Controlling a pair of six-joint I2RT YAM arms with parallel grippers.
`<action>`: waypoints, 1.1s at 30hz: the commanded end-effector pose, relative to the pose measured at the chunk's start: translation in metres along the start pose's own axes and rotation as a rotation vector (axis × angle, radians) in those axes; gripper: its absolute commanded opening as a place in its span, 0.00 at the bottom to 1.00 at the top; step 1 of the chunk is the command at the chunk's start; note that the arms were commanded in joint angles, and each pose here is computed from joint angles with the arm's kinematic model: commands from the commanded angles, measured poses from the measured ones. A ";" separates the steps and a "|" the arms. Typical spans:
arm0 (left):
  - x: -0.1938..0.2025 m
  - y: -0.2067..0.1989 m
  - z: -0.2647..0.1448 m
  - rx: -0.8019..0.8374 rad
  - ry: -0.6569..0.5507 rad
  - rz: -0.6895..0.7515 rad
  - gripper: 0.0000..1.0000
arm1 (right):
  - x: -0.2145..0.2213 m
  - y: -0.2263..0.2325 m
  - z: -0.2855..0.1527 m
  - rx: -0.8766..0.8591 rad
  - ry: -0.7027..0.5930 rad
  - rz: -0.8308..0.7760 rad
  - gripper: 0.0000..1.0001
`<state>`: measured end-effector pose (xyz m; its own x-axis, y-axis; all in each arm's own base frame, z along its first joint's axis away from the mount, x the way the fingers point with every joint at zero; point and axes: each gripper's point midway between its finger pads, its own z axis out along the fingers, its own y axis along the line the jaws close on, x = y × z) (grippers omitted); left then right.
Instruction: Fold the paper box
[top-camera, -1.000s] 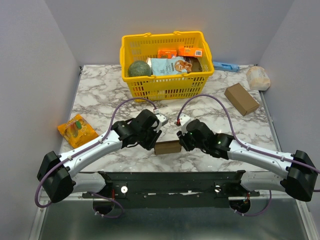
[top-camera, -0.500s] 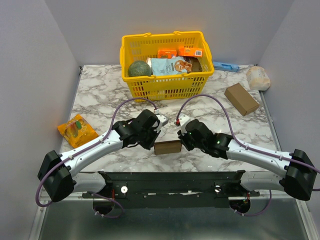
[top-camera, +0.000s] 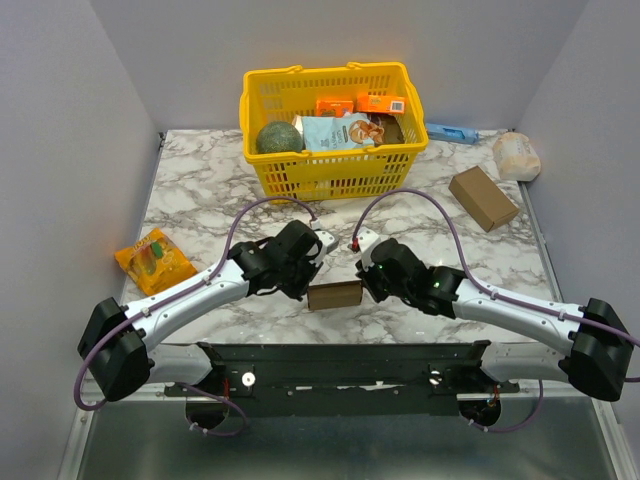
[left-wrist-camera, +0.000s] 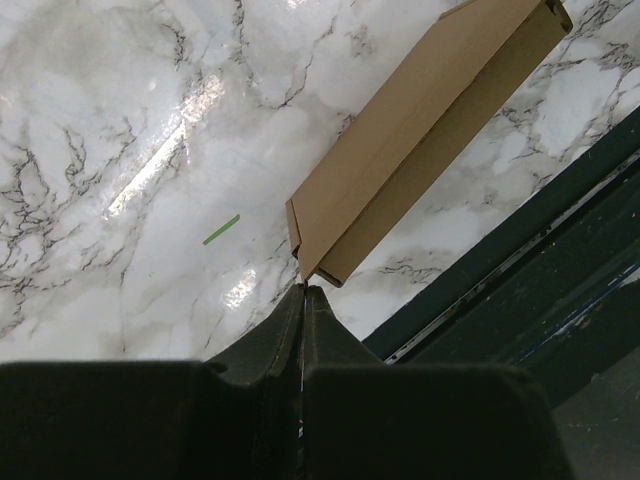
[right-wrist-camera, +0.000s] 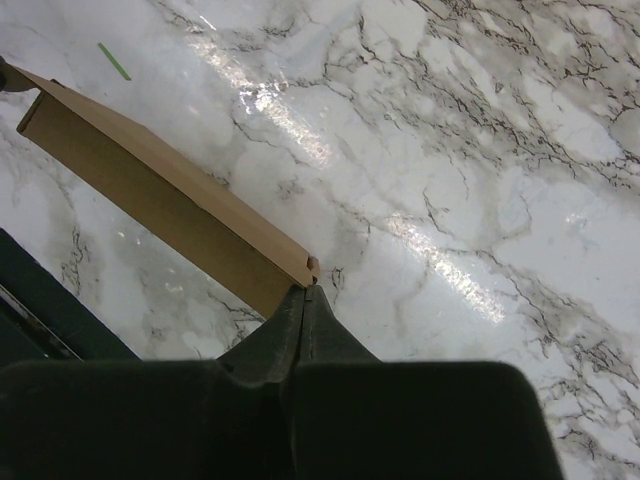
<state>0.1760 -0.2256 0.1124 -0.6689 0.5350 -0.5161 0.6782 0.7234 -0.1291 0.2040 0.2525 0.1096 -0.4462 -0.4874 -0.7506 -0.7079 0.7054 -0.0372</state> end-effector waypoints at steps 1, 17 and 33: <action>-0.018 -0.002 -0.003 -0.022 -0.050 -0.036 0.06 | -0.019 0.003 -0.004 -0.013 -0.057 0.040 0.02; -0.047 -0.006 0.001 -0.057 -0.189 -0.245 0.00 | -0.024 -0.001 -0.006 0.050 -0.091 0.182 0.00; -0.047 -0.003 0.012 -0.063 -0.255 -0.346 0.00 | -0.014 -0.002 -0.007 0.056 -0.083 0.183 0.00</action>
<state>0.2020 -0.2412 0.1123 -0.7804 0.2201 -0.5853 0.4094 0.8873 -0.2122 0.2100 0.2454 0.1185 -0.5254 -0.3490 -0.7760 -0.5811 0.8134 0.0276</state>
